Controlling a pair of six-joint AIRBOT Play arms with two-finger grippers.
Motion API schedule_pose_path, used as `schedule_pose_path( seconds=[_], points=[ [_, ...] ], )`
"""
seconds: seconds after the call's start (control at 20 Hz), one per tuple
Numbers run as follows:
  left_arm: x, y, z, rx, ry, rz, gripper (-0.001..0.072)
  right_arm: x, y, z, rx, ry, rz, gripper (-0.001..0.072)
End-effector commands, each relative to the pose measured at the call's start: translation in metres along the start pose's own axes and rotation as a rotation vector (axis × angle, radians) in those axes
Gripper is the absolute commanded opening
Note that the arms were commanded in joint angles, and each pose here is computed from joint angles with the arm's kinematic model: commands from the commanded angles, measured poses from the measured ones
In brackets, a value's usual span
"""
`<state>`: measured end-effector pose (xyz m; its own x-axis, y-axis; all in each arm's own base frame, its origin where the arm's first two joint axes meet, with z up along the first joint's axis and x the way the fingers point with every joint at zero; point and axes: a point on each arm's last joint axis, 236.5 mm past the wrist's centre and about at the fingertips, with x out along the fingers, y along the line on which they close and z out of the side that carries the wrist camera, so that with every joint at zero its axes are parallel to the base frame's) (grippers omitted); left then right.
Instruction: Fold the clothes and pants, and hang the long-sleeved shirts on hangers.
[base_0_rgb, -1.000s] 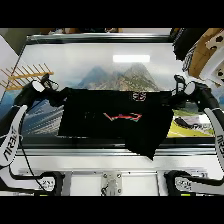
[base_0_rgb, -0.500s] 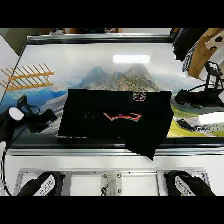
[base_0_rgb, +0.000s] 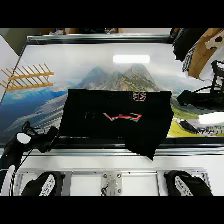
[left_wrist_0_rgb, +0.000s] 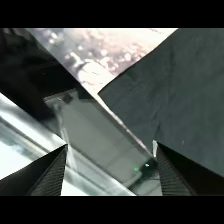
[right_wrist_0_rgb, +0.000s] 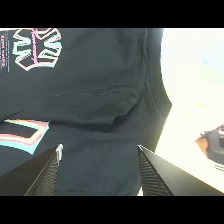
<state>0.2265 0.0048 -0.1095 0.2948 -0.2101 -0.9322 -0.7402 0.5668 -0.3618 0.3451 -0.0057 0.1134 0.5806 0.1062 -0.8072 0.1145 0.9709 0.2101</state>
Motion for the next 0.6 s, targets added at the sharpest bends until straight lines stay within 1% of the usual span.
schedule_pose_path(
  seconds=[0.0,0.2,0.25,0.3,0.35,0.45,0.5,0.55],
  points=[
    [0.015,-0.013,0.005,-0.021,0.003,-0.024,0.0566,-0.001,0.0,0.0,0.001,-0.001,0.001,0.0512],
    [0.027,-0.045,0.016,0.023,0.0,-0.029,0.0565,-0.001,0.0,0.0,0.001,-0.001,0.001,0.0512],
    [0.03,-0.051,0.017,0.032,0.004,-0.029,0.0526,-0.001,0.0,0.0,0.001,-0.001,0.001,0.0512],
    [0.032,-0.056,0.017,0.044,0.009,-0.028,0.0428,-0.001,0.0,0.0,0.002,0.0,0.001,0.0512],
    [0.035,-0.061,0.018,0.058,0.01,-0.029,0.0371,-0.001,0.0,-0.001,0.006,0.002,0.001,0.0512],
    [0.038,-0.068,0.021,0.071,0.005,-0.034,0.0368,-0.001,0.0,-0.002,0.006,0.008,0.001,0.0513],
    [0.037,-0.07,0.022,0.073,0.0,-0.037,0.0247,0.0,0.0,-0.005,0.007,0.017,0.0,0.0513],
    [0.035,-0.07,0.023,0.081,-0.012,-0.043,0.0007,0.0,-0.002,-0.009,0.007,0.036,-0.004,0.0513]
  ],
)
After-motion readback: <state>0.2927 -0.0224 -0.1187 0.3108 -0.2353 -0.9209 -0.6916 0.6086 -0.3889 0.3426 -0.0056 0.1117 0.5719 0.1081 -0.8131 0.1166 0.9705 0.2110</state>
